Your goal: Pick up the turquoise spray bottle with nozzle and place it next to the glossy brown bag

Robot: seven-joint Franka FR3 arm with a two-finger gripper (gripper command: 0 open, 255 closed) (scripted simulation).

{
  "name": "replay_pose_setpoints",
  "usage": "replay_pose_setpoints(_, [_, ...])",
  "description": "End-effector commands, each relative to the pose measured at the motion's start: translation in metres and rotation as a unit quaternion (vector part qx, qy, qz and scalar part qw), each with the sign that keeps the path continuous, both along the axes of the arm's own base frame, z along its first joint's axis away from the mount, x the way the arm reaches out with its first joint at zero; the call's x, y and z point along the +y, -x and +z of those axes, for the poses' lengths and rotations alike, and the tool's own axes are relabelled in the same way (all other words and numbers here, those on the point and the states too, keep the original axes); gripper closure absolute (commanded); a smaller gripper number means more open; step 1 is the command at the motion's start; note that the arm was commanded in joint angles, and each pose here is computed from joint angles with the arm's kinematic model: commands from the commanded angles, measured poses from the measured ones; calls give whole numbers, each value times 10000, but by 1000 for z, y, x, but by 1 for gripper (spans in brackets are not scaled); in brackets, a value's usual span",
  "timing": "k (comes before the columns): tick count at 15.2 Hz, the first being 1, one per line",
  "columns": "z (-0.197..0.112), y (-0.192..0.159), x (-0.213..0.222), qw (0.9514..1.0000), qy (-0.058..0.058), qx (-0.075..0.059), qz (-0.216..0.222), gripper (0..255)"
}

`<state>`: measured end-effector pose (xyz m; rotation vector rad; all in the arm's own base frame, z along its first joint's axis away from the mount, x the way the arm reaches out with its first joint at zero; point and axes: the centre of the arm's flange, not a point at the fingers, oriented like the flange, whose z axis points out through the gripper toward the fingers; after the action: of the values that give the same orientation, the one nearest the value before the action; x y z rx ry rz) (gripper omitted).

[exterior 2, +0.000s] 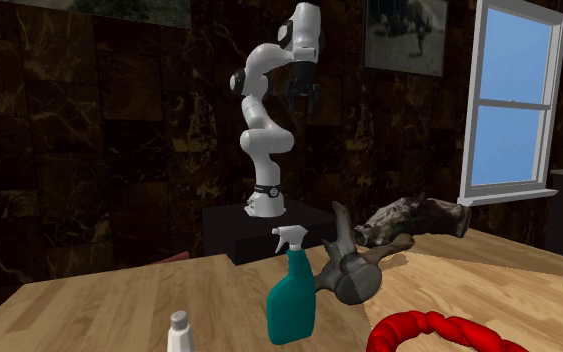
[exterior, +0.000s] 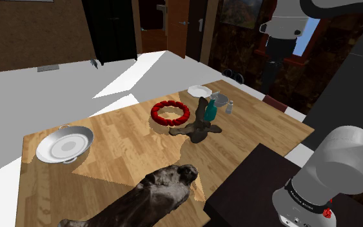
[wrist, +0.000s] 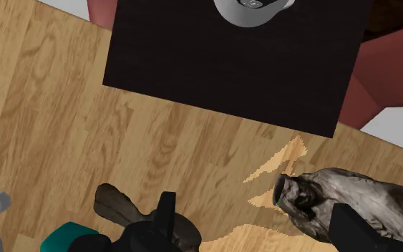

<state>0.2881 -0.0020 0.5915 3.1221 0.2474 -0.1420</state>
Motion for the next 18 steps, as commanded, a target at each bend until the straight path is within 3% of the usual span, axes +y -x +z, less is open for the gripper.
replay_pose_setpoints(1, [0, 0, 0, 10000, 0, 0, 0, 0])
replay_pose_setpoints(5, [-28, 1, -49, 9983, -202, -196, 510, 0])
replay_pose_setpoints(9, [-59, -3, -97, 9932, -403, -391, 1018, 0])
replay_pose_setpoints(13, [-91, -14, -143, 9848, -603, -585, 1522, 0])
replay_pose_setpoints(18, [-132, -35, -196, 9695, -850, -825, 2146, 0])
